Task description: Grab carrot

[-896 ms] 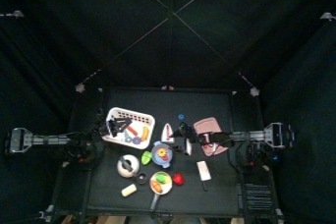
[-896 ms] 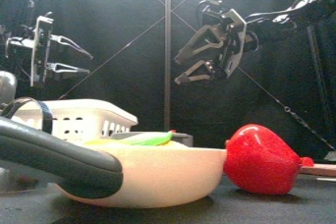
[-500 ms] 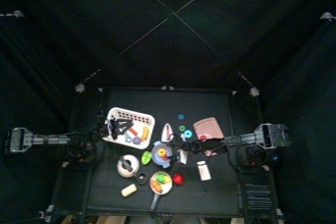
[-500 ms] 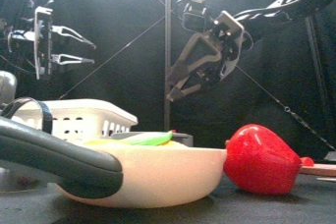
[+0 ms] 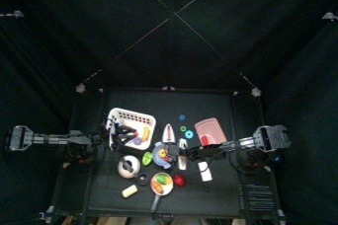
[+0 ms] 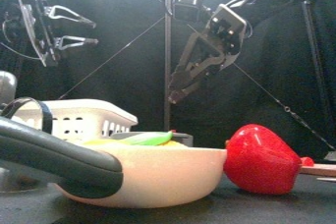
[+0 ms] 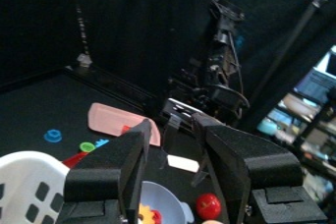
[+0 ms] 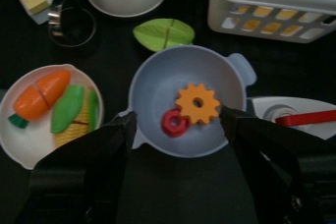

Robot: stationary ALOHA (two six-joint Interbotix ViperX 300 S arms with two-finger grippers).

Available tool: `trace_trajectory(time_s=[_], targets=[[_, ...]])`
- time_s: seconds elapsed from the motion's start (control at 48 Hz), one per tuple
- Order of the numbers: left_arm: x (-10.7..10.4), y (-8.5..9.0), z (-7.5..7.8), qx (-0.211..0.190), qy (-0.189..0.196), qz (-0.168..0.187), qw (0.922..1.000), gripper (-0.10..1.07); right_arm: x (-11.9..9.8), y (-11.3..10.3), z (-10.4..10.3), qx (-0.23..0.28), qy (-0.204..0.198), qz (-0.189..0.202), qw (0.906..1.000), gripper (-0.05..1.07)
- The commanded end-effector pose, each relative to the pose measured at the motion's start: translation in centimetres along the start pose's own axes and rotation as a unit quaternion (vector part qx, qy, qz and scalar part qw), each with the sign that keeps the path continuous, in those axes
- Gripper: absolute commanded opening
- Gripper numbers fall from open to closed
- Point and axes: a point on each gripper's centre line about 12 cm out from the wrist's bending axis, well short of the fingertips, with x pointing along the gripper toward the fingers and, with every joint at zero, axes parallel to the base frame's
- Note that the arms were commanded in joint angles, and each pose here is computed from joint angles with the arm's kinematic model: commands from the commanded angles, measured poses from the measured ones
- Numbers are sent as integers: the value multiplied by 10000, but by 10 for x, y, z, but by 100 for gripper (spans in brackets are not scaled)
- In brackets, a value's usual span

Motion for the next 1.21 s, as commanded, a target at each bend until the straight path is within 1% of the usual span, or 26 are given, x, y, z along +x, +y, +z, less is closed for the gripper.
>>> trace_trajectory(time_s=[0.0,0.125,0.25,0.333,0.396,0.5,0.604,0.688,0.75,0.792,0.917,1.021,1.188], targets=[[7,-18,2,245,114,-448,9986,79,-8,13,16,-31,-208,131,9997,98],[10,-32,-5,425,524,-744,9949,79,-10,28,19,10,-210,253,9995,98],[14,-35,-8,449,852,-688,9930,79,-12,42,20,170,-135,374,9991,98],[17,-36,-14,463,1081,-652,9909,79,-12,50,18,268,-32,417,9988,98],[18,-39,-20,472,1251,-701,9885,79,-10,55,15,327,60,438,9985,98],[19,-47,-30,480,1464,-871,9842,79,-4,64,13,420,153,517,9977,98],[20,-54,-38,457,1618,-1006,9806,79,6,79,17,472,181,626,9968,98],[19,-57,-42,415,1699,-1036,9791,79,14,86,20,529,231,646,9962,98],[19,-58,-44,326,1734,-1033,9789,79,21,91,24,691,303,651,9950,98],[19,-60,-45,268,1745,-1043,9787,79,24,94,27,836,361,662,9936,98],[14,-70,-51,122,1867,-1198,9750,79,30,107,35,1288,555,728,9874,98],[11,-77,-54,80,1921,-1318,9724,79,37,121,42,1657,769,806,9799,98],[9,-80,-55,71,1960,-1395,9706,79,48,137,51,2078,1135,841,9679,98]])
